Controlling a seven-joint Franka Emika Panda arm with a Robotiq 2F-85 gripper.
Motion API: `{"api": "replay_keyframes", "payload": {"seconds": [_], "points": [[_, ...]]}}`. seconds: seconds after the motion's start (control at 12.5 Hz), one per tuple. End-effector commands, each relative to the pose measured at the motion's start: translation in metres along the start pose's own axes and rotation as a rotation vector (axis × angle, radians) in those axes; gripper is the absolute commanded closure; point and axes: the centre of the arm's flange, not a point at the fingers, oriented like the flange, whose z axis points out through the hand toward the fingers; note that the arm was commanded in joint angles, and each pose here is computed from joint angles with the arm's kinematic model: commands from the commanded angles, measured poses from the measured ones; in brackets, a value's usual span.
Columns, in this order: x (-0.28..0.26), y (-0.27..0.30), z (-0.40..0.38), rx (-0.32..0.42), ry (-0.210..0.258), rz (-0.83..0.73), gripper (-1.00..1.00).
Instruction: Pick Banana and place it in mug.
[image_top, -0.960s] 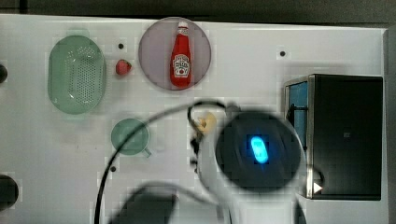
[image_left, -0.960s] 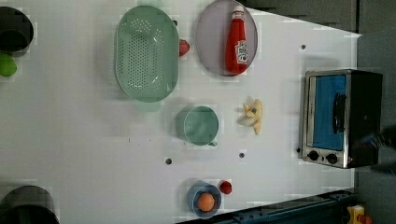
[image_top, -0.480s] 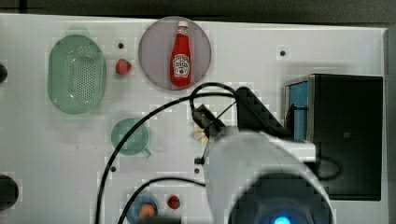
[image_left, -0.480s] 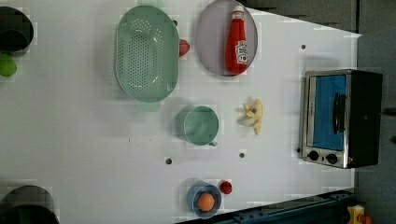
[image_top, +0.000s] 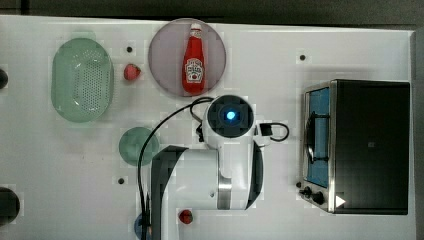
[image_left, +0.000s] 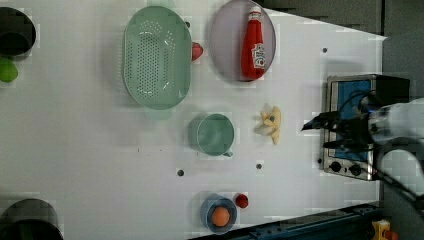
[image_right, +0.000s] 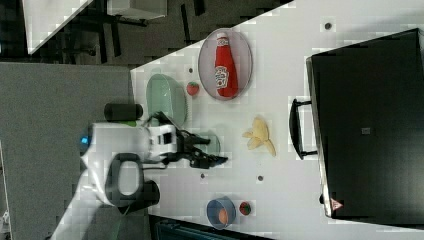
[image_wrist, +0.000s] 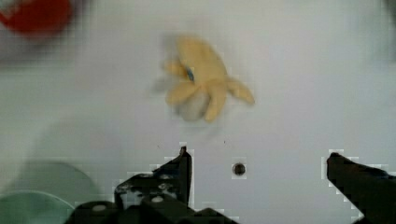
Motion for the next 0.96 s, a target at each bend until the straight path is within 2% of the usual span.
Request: {"api": "replay_keyframes", "payload": {"seconds": [0.08, 0.32, 0.56, 0.8, 0.96], "points": [[0.025, 0.010, -0.002, 0.072, 0.123, -0.202, -1.00], [0.030, 0.003, 0.064, 0.059, 0.115, -0.246, -1.00], [0.029, -0.009, 0.121, 0.039, 0.071, -0.262, -1.00], [0.030, -0.018, 0.155, 0.048, 0.090, -0.274, -1.00], [0.029, -0.017, 0.169, 0.040, 0.073, -0.271, -1.00]]}}
